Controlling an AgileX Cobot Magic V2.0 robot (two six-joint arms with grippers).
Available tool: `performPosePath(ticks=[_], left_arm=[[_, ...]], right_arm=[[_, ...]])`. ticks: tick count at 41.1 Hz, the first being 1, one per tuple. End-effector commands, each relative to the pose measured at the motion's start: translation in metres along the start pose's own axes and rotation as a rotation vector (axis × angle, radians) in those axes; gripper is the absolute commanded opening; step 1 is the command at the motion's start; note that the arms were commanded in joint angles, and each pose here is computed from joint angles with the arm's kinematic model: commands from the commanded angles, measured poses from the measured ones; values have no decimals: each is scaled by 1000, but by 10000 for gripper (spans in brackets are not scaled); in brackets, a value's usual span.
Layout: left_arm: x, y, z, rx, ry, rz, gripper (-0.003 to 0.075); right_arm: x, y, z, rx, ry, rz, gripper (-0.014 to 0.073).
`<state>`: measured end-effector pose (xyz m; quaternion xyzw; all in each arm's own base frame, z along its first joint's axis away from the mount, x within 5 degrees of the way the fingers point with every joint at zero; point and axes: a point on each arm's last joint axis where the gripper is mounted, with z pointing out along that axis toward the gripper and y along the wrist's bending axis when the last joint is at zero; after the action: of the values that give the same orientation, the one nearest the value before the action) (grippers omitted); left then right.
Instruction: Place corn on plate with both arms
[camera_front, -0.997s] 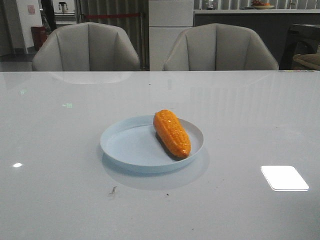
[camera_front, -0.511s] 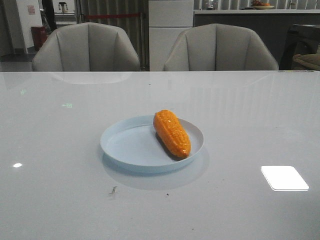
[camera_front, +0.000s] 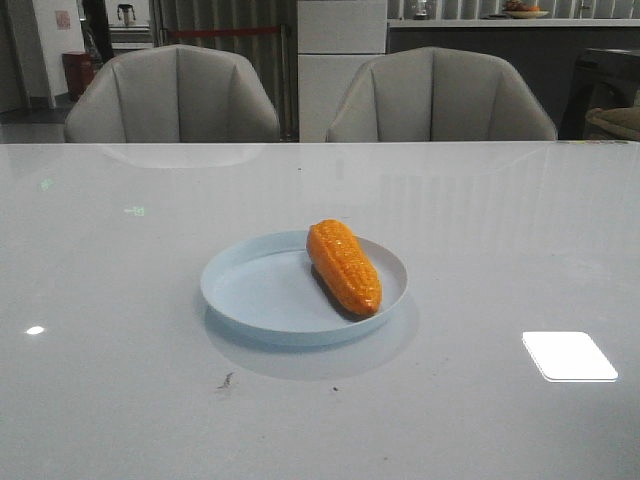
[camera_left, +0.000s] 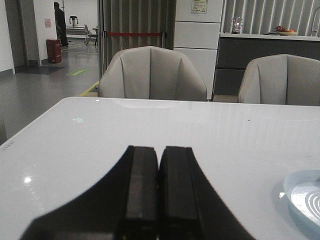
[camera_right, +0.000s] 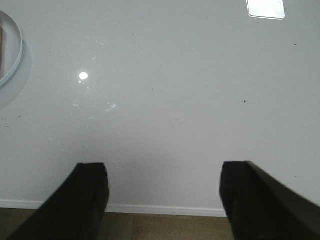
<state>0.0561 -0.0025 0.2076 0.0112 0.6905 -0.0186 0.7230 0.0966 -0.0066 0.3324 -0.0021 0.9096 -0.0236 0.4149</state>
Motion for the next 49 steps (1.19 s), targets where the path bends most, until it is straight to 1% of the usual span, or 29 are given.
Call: performPosePath(ticks=[1, 34, 40, 44, 49], left_arm=[[4, 1, 0, -9, -63, -10, 89], [4, 1, 0, -9, -63, -10, 89], [4, 1, 0, -9, -63, -10, 89], [4, 1, 0, -9, -63, -10, 89], [4, 1, 0, -9, -63, -10, 89]], right_arm=[[-12, -2, -6, 14, -87, -2, 573], [-12, -2, -6, 16, -89, -5, 573], [-7, -2, -21, 35, -151, -30, 573], [0, -1, -37, 54, -222, -92, 573], [12, -4, -63, 80, -348, -171, 573]])
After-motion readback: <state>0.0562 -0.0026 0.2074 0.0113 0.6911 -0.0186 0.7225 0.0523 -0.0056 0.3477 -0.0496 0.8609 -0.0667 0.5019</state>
